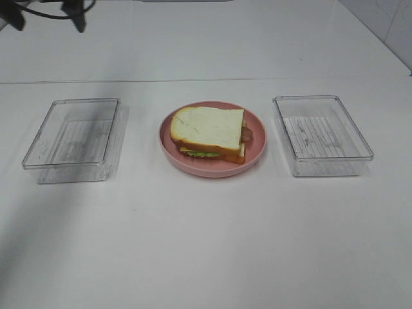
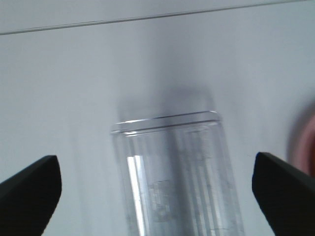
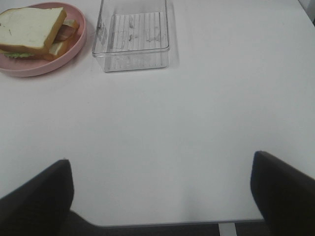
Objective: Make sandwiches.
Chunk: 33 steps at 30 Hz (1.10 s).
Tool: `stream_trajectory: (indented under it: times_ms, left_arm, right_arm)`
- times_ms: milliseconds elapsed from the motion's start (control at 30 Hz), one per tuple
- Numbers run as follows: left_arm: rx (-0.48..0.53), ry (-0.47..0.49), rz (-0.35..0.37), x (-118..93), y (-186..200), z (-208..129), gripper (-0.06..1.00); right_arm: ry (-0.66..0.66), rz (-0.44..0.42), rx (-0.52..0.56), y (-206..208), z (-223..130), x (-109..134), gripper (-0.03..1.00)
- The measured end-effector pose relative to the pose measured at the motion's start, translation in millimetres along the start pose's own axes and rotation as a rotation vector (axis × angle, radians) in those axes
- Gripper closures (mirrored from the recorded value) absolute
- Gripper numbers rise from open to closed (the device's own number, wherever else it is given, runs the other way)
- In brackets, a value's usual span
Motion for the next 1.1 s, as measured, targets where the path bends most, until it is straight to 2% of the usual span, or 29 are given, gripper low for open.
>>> stream_trajectory:
  times_ms: [33, 67, 133, 333, 400, 500, 567, 600, 633, 667, 700, 767, 800, 833, 867, 900, 933, 967, 1000, 1067, 1100]
  left_arm:
    - [0.002, 0.046, 0.023, 26.9, -0.5, -0.7, -0.03]
    - [0.002, 0.046, 0.023, 26.9, -0.5, -0.7, -0.03]
    - [0.011, 0.108, 0.018, 50.7, -2.4, -4.1, -0.03]
    - [0.010, 0.116, -0.018, 50.5, 5.7, -7.0, -0.03]
    - [0.056, 0.119, -0.042, 44.0, 8.1, -23.0, -0.03]
    - [0.068, 0.118, -0.043, 43.0, 12.7, -29.3, -0.03]
    - [0.162, 0.077, -0.007, 36.4, 32.5, -77.2, -0.03]
    - [0.162, 0.077, -0.007, 36.4, 32.5, -77.2, -0.03]
    - [0.183, 0.072, -0.011, 31.6, 36.2, -92.5, -0.03]
    - [0.134, 0.066, -0.002, 27.3, 61.8, -112.8, -0.03]
    - [0.134, 0.066, -0.002, 27.3, 61.8, -112.8, -0.03]
    - [0.055, 0.070, -0.006, 21.2, 94.8, -151.8, -0.03]
    - [0.055, 0.070, -0.006, 21.2, 94.8, -151.8, -0.03]
    - [-0.009, 0.076, -0.009, 19.6, 116.2, -182.3, -0.03]
    - [-0.009, 0.076, -0.009, 19.6, 116.2, -182.3, -0.03]
    - [-0.035, 0.077, -0.009, 19.3, 123.5, -194.4, -0.03]
    - [-0.089, 0.075, -0.004, 19.6, 133.3, -222.2, -0.03]
    - [-0.089, 0.075, -0.004, 19.6, 133.3, -222.2, -0.03]
    - [-0.164, 0.060, 0.015, 22.0, 147.1, -245.4, -0.03]
    - [-0.198, 0.049, 0.028, 23.6, 151.7, -257.7, -0.03]
    - [-0.249, 0.032, 0.049, 26.1, 158.3, -279.2, -0.03]
  right_arm:
    - [0.000, 0.000, 0.000, 0.0, 0.0, 0.0, 0.03]
    - [0.000, 0.000, 0.000, 0.0, 0.0, 0.0, 0.03]
    - [0.000, 0.000, 0.000, 0.0, 0.0, 0.0, 0.03]
    - [0.000, 0.000, 0.000, 0.0, 0.0, 0.0, 0.03]
    - [0.000, 0.000, 0.000, 0.0, 0.0, 0.0, 0.03]
    - [0.000, 0.000, 0.000, 0.0, 0.0, 0.0, 0.03]
    - [0.000, 0.000, 0.000, 0.0, 0.0, 0.0, 0.03]
    - [0.000, 0.000, 0.000, 0.0, 0.0, 0.0, 0.03]
    - [0.000, 0.000, 0.000, 0.0, 0.0, 0.0, 0.03]
    - [0.000, 0.000, 0.000, 0.0, 0.0, 0.0, 0.03]
    - [0.000, 0.000, 0.000, 0.0, 0.0, 0.0, 0.03]
    - [0.000, 0.000, 0.000, 0.0, 0.0, 0.0, 0.03]
    - [0.000, 0.000, 0.000, 0.0, 0.0, 0.0, 0.03]
    - [0.000, 0.000, 0.000, 0.0, 0.0, 0.0, 0.03]
    - [0.000, 0.000, 0.000, 0.0, 0.0, 0.0, 0.03]
    - [0.000, 0.000, 0.000, 0.0, 0.0, 0.0, 0.03]
    - [0.000, 0.000, 0.000, 0.0, 0.0, 0.0, 0.03]
    - [0.000, 0.000, 0.000, 0.0, 0.0, 0.0, 0.03]
    - [0.000, 0.000, 0.000, 0.0, 0.0, 0.0, 0.03]
    - [0.000, 0.000, 0.000, 0.0, 0.0, 0.0, 0.03]
    - [0.000, 0.000, 0.000, 0.0, 0.0, 0.0, 0.03]
Point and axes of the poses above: a point on each arm's last joint axis where the gripper is mounted, y pointing back along that axis away from the gripper, x along the wrist's bending axis when the last joint is at zero, z = x × y, the point moved 7 cm from there along -y, pointing out along that axis toward the gripper, and after that the axes turned 3 degrees about -y, right-handed, at the moved point
